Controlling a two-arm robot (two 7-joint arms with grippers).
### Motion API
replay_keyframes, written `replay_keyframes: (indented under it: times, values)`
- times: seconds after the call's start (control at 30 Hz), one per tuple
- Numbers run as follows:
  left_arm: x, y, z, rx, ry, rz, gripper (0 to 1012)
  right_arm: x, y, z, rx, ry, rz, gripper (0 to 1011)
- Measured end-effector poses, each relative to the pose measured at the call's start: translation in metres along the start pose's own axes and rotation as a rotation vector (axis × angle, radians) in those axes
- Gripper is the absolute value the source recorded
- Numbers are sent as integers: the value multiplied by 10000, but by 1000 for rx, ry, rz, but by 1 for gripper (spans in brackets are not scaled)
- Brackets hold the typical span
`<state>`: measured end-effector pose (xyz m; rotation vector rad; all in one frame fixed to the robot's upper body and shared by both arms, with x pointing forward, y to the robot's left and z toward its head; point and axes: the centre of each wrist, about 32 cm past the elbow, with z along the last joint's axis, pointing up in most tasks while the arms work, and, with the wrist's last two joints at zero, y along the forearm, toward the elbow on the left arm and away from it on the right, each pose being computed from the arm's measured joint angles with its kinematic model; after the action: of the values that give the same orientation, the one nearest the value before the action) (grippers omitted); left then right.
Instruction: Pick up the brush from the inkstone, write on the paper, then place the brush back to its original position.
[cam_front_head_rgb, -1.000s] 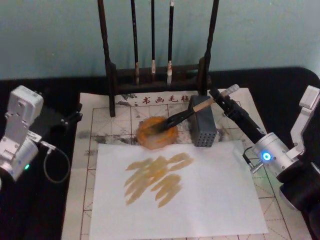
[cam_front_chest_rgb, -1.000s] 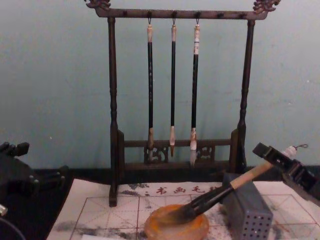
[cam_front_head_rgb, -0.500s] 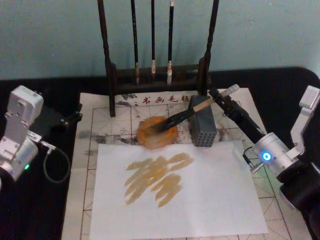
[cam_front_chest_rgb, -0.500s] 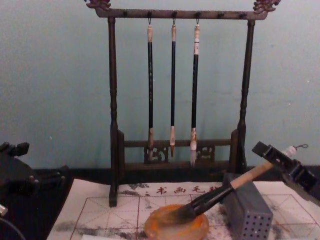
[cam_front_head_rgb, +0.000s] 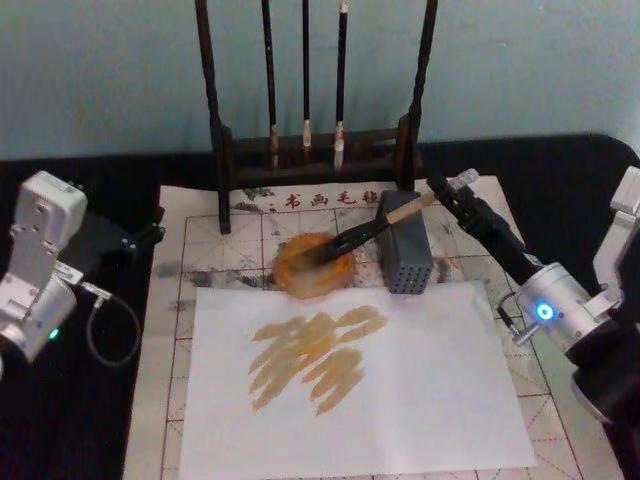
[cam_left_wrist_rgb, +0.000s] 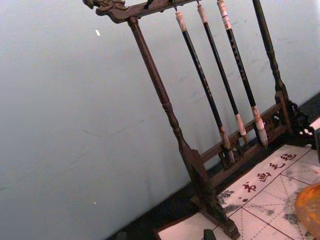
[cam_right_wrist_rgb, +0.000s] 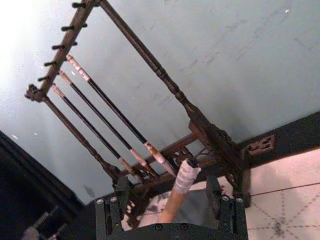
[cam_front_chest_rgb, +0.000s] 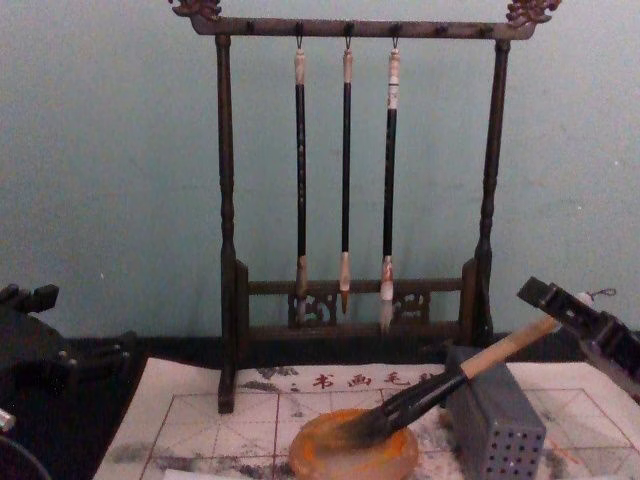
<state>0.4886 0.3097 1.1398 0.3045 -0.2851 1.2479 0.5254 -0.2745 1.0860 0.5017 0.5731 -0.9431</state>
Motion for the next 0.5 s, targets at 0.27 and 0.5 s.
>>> replay_keyframes:
  times: [0.27, 0.5]
  values:
    - [0, 0, 0, 0, 0, 0, 1001, -39, -196, 120, -55, -129, -43, 1000]
    - [0, 0, 0, 0, 0, 0, 1001, -73, -368, 192, -138, -253, -96, 1000]
